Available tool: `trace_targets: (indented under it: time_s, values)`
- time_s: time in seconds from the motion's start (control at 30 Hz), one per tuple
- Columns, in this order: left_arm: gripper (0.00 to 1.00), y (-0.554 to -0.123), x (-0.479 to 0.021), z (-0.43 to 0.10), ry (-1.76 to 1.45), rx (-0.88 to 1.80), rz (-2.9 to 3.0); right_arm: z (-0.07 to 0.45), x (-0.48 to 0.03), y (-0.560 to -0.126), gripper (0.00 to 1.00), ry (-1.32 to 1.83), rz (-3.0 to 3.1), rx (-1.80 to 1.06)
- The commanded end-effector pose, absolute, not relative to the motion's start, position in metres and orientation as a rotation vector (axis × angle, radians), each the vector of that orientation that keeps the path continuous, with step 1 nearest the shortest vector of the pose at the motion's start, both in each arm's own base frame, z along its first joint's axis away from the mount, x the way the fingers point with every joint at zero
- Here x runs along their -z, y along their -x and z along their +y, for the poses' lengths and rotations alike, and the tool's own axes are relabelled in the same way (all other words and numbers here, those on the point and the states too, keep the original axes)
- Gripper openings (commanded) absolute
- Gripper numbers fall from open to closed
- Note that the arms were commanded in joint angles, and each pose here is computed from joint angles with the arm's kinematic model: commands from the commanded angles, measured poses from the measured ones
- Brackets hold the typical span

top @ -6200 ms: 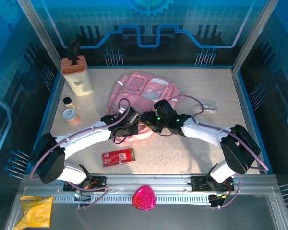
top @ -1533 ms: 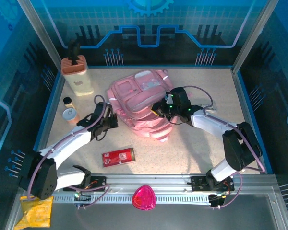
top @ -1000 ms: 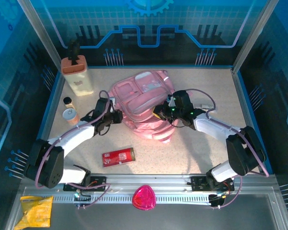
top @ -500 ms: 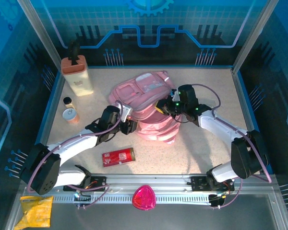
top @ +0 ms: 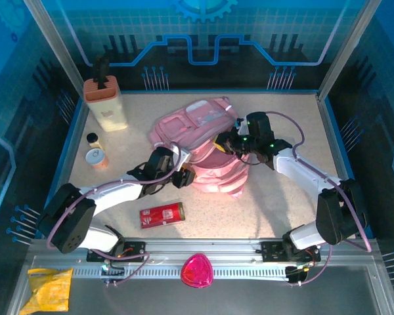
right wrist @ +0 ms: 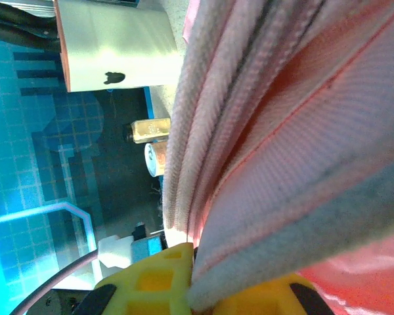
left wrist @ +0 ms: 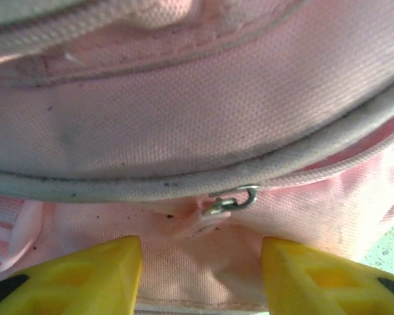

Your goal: Pack books, pencil case, and school supplies into a backpack

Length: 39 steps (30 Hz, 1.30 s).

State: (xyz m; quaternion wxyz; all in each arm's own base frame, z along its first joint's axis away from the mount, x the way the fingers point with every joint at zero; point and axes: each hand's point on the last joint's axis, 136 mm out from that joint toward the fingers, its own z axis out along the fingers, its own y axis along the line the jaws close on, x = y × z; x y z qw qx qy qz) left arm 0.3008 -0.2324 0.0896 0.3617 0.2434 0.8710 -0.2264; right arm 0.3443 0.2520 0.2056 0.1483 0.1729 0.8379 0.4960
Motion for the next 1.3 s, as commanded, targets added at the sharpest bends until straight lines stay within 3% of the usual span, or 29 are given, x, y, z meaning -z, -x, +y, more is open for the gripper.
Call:
trace_targets:
  time_s: [0.0,0.47,0.87,1.27]
  values:
    - [0.45,-0.317,-0.105,-0.241,-0.625,0.571,2.174,0.25,-0.254,-0.357,0.0,-0.413,2.274,-1.487]
    - [0.0,-0.33,-0.115,-0.231,-0.533,0.518,2.1,0.246,-0.252,-0.354,0.0,-0.418,2.271,-1.491]
    - [0.0,-0.334,-0.111,-0.193,-0.358,0.544,2.172,0.237,-0.244,-0.348,0.0,-0.444,2.3,-1.485]
    - [0.0,-0.385,-0.101,-0.137,-0.033,0.516,2.289,0.252,-0.22,-0.332,0.0,-0.424,2.35,-1.49]
